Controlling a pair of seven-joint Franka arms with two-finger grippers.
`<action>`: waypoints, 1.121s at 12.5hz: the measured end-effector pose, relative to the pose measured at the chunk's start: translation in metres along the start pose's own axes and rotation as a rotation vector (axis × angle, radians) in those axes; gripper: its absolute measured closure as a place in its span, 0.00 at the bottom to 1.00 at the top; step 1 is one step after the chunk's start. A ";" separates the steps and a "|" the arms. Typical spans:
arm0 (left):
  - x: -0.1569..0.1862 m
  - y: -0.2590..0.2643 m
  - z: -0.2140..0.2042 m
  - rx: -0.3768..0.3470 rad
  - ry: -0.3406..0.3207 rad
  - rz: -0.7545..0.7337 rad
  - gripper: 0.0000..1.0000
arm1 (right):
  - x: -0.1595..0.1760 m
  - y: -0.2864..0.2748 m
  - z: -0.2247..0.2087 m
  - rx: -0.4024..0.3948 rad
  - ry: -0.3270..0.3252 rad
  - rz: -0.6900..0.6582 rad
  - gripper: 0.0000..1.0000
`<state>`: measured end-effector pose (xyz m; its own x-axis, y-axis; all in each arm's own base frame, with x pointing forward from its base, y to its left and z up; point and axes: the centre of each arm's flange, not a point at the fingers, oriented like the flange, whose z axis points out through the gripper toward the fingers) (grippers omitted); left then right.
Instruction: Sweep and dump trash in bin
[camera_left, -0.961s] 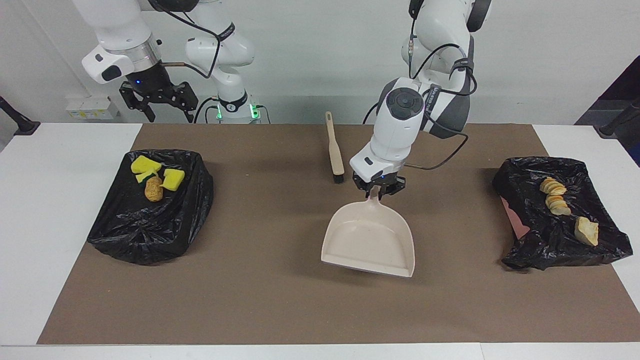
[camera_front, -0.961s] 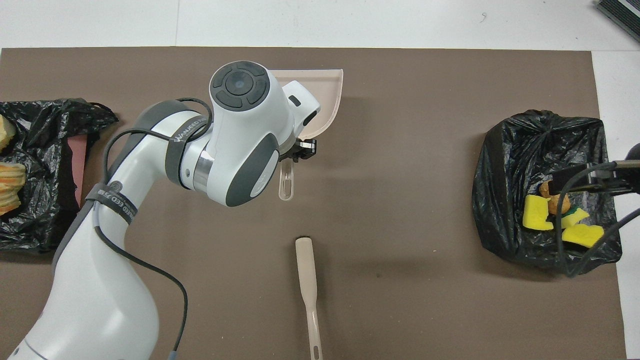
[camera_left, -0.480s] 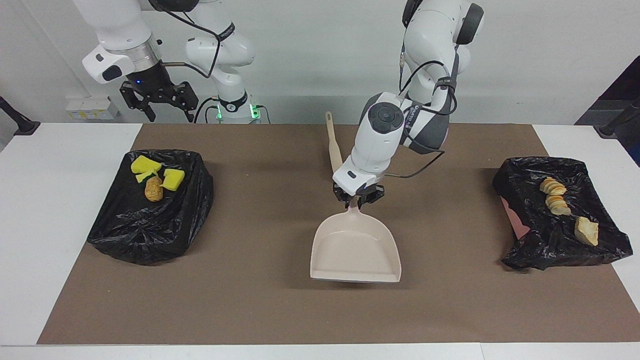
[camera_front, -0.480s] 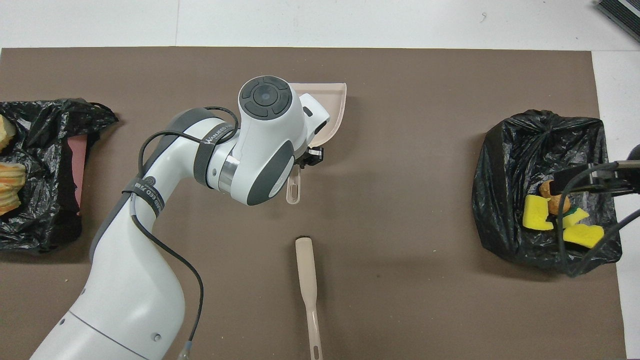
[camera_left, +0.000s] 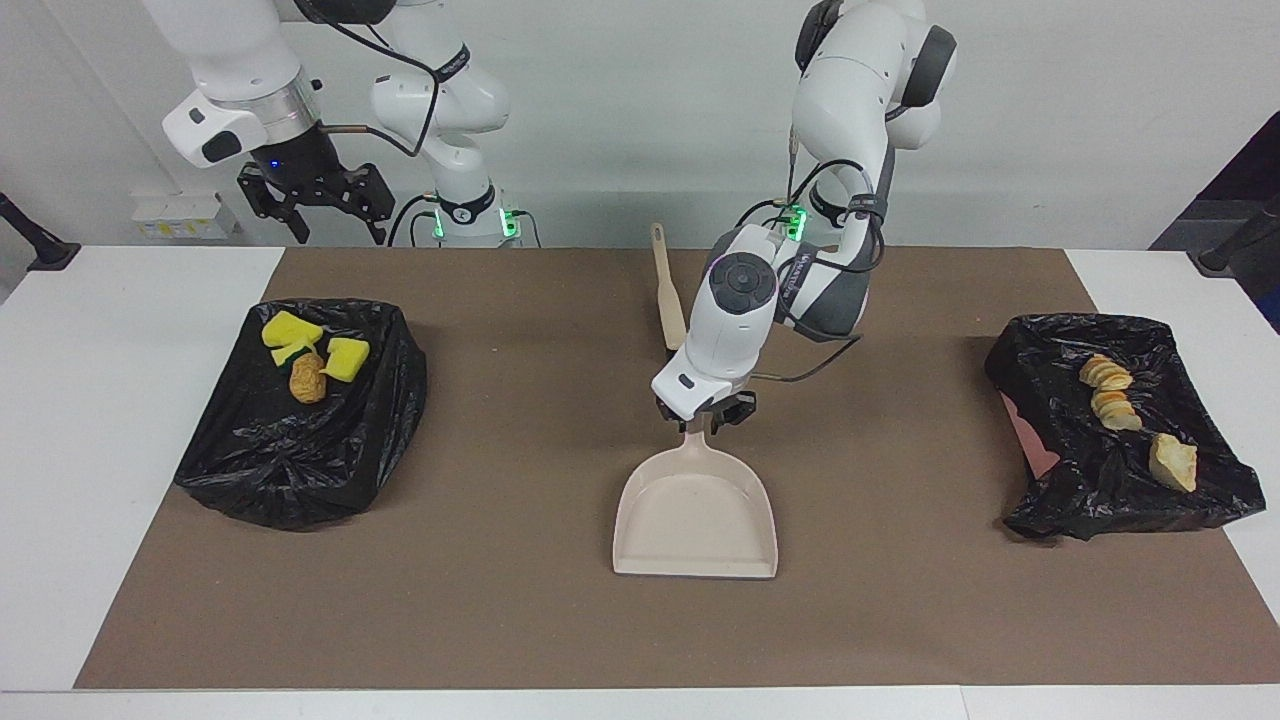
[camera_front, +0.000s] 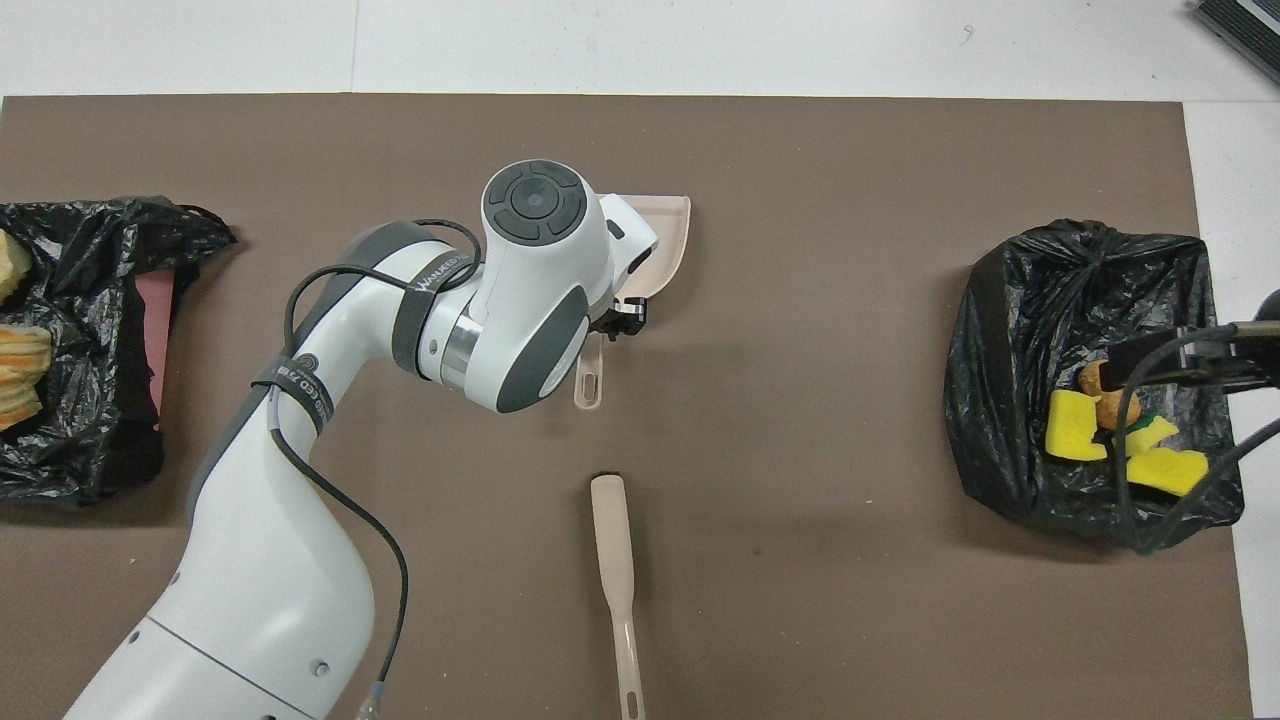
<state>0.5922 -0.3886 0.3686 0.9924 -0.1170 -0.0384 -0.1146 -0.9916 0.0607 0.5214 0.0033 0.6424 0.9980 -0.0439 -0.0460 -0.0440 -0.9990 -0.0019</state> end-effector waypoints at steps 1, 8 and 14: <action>0.003 -0.004 -0.003 -0.003 0.017 -0.005 0.22 | 0.000 0.000 0.000 0.000 0.000 0.000 0.00; 0.015 -0.100 -0.127 0.012 0.136 0.121 0.00 | 0.000 0.001 0.000 0.000 0.000 0.001 0.00; -0.030 -0.220 -0.253 0.037 0.155 0.182 0.00 | 0.000 0.001 0.000 0.000 0.000 0.002 0.00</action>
<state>0.5991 -0.1526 0.6092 0.9500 -0.2868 0.1239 -0.2909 -0.9566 0.0160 0.5210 0.0023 0.6425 0.9979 -0.0458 -0.0460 -0.0459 -0.9989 -0.0020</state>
